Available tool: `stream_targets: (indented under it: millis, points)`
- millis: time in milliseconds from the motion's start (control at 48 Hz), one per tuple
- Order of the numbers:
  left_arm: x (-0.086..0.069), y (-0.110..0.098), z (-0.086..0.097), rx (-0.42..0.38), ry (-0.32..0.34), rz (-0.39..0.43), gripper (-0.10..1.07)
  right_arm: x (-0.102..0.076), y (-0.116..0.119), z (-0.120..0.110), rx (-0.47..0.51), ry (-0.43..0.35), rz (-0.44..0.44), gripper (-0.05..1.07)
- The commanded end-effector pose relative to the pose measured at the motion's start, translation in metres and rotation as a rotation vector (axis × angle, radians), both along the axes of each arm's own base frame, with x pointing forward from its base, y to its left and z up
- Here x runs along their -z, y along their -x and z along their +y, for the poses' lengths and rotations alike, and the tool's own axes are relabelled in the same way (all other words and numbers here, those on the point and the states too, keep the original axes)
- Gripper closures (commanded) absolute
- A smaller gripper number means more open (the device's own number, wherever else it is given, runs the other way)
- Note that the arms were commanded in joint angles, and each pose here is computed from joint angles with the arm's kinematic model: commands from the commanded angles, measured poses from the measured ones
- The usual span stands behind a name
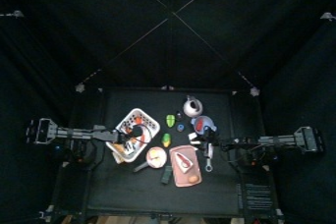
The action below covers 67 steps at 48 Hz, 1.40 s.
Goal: Grab iron
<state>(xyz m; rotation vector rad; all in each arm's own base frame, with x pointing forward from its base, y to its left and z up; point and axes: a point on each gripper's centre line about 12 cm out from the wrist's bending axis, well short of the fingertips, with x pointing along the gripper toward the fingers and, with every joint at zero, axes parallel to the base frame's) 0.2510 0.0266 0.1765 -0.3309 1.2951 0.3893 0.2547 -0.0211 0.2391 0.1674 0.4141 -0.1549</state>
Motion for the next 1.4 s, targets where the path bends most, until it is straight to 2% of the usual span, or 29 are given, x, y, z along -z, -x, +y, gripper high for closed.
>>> stream_targets:
  millis: [0,292,500,667,938,1083,1250,1375]
  points:
    - [-0.003,-0.002,-0.001,0.015,-0.005,0.002,0.00,-0.008,-0.002,0.000,-0.001,0.000,-0.023,0.35]
    - [0.003,0.005,-0.002,0.093,-0.022,0.043,0.00,-0.007,-0.002,0.000,-0.002,0.001,-0.021,0.35]
    - [0.003,0.012,0.002,0.254,-0.073,0.130,0.00,-0.007,-0.002,-0.001,0.001,0.001,-0.019,0.35]
    - [0.006,0.016,0.002,0.322,-0.076,0.174,0.00,-0.007,-0.002,-0.002,0.004,0.001,-0.019,0.35]
    - [0.009,0.020,0.010,0.362,-0.091,0.197,0.00,-0.005,-0.003,-0.003,0.008,0.000,-0.013,0.35]
    - [0.012,0.023,0.012,0.356,-0.089,0.197,0.00,-0.005,-0.003,-0.003,0.007,0.002,-0.012,0.35]
    - [0.011,0.019,0.011,0.357,-0.096,0.162,0.00,-0.005,-0.003,-0.003,0.008,0.000,-0.013,0.35]
    - [0.004,0.014,0.013,0.352,-0.115,0.114,0.00,-0.004,-0.003,-0.003,0.008,-0.001,-0.010,0.35]
